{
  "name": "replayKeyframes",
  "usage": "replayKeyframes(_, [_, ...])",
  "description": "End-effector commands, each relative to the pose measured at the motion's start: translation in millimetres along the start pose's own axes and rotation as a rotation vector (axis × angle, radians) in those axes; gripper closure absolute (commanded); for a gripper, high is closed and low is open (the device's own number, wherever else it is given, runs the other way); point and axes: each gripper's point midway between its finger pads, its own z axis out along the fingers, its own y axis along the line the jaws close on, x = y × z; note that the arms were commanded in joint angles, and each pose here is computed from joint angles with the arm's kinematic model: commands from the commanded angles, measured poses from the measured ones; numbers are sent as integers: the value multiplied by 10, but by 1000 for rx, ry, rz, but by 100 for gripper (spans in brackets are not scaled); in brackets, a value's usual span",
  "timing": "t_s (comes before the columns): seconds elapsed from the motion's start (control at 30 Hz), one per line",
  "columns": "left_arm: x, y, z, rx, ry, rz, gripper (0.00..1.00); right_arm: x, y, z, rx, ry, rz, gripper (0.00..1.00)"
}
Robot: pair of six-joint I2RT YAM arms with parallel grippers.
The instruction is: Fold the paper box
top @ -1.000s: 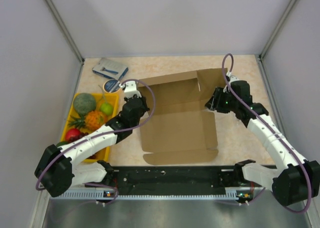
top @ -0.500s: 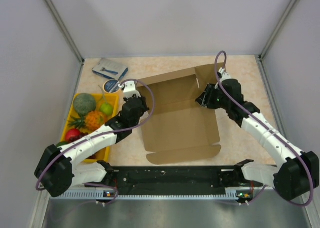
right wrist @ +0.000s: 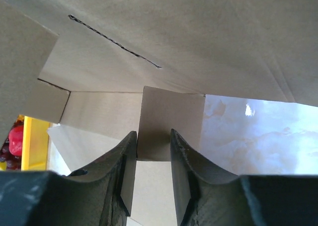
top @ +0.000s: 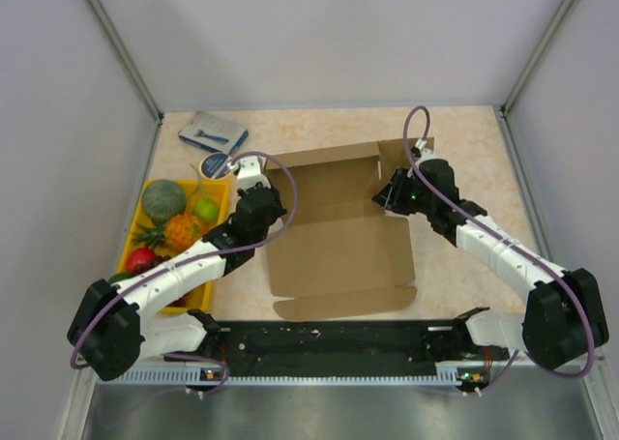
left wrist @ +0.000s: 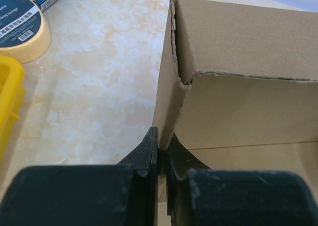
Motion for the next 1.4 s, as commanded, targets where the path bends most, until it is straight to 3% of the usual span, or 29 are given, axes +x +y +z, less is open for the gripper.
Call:
replayKeyframes(0.0, [-294, -293, -46, 118, -64, -153, 100, 86, 82, 109, -54, -9, 40, 71])
replayKeyframes(0.37, [57, -84, 140, 120, -151, -49, 100, 225, -45, 277, -70, -27, 47, 68])
replayKeyframes(0.47, [102, -93, 212, 129, -177, -12, 100, 238, -62, 378, -88, -47, 64, 72])
replayKeyframes(0.57, [140, -119, 275, 132, -177, 5, 100, 286, -61, 457, -119, -56, 80, 85])
replayKeyframes(0.73, [244, -53, 283, 122, -172, -3, 100, 460, -233, 568, -100, -59, 106, 86])
replayKeyframes(0.93, [305, -43, 247, 134, -145, 0, 100, 574, -50, 576, -232, -20, 142, 74])
replayKeyframes(1.0, [327, -37, 242, 131, -131, 2, 100, 495, 79, 470, -309, -75, 136, 71])
replayKeyframes(1.07, [327, -26, 231, 127, -127, 5, 100, 460, 53, 434, -283, -94, 177, 67])
replayKeyframes(1.23, [327, -24, 218, 129, -123, 4, 100, 491, -146, 600, -150, -49, 190, 68])
replayKeyframes(1.33, [336, -36, 211, 136, -117, -5, 100, 588, -286, 701, -97, -31, 219, 74])
replayKeyframes(1.37, [329, -43, 211, 139, -117, -7, 100, 623, -343, 726, -78, -27, 229, 81])
